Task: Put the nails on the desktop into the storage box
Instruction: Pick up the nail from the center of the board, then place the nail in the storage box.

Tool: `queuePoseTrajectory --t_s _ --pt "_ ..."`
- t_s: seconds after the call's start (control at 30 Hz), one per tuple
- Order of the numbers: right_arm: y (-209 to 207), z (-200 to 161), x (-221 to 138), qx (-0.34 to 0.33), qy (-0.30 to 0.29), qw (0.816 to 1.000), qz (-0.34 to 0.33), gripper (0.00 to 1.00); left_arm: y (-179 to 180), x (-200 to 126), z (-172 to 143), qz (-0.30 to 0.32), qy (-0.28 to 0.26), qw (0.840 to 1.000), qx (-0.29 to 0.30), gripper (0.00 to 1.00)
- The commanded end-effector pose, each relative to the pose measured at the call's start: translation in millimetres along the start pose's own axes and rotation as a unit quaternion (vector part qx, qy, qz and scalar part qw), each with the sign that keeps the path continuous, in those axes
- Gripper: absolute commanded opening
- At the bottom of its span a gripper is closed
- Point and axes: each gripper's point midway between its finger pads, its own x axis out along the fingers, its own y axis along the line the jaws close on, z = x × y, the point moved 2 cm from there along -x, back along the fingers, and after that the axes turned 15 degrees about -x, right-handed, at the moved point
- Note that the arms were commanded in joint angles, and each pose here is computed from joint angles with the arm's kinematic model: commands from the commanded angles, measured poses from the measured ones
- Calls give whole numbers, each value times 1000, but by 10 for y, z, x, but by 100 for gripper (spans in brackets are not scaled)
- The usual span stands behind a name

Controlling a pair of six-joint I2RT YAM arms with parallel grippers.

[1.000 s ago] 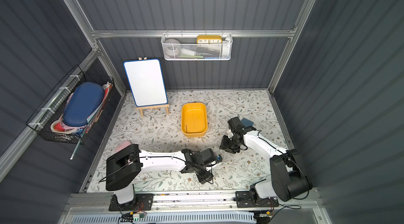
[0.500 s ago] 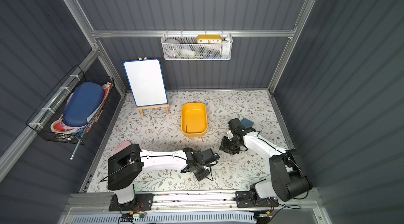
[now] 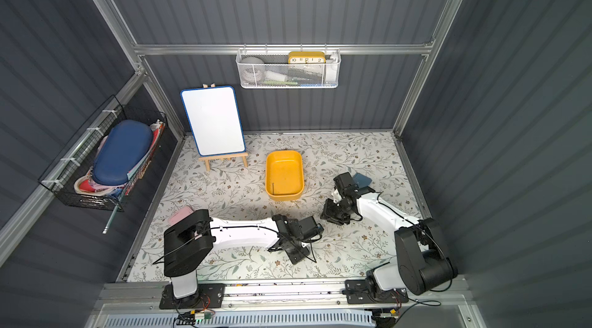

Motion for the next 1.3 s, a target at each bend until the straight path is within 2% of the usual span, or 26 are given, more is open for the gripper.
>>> queuePoseTrajectory --t_s 0.0,0.13,0.33,0.4,0.5,0.63,0.73,0.83,1.07,1.27 --pt "-14 35 -61 9 -12 1000 1 34 -124 -34 17 -20 24 999 -25 0" --pt "-96 65 -141 21 -23 1000 -5 33 -282 -340 361 -50 -21 998 -43 0" --pt "-338 130 -326 62 -46 997 -12 32 -65 -908 791 -62 -81 989 -112 0" --pt "-410 162 -376 74 -53 996 -13 32 215 -1133 985 -58 -105 980 -157 0" --pt "-460 197 -416 83 -57 995 -13 32 773 -1416 1279 -61 -154 959 -229 0" --pt "-435 216 -394 83 -50 995 -1 32 1445 -1583 1573 -91 -208 927 -298 0" --pt "-442 208 -370 82 -47 995 0 31 1862 -1546 1660 -100 -226 906 -344 0" --pt "-443 199 -347 81 -43 996 2 31 2106 -1387 1681 -103 -226 893 -375 0" --pt "-448 193 -313 75 -39 996 4 31 2368 -873 1609 -86 -187 886 -416 0" --pt "-453 191 -306 70 -37 997 4 31 2519 -452 1355 -76 -160 868 -463 0"
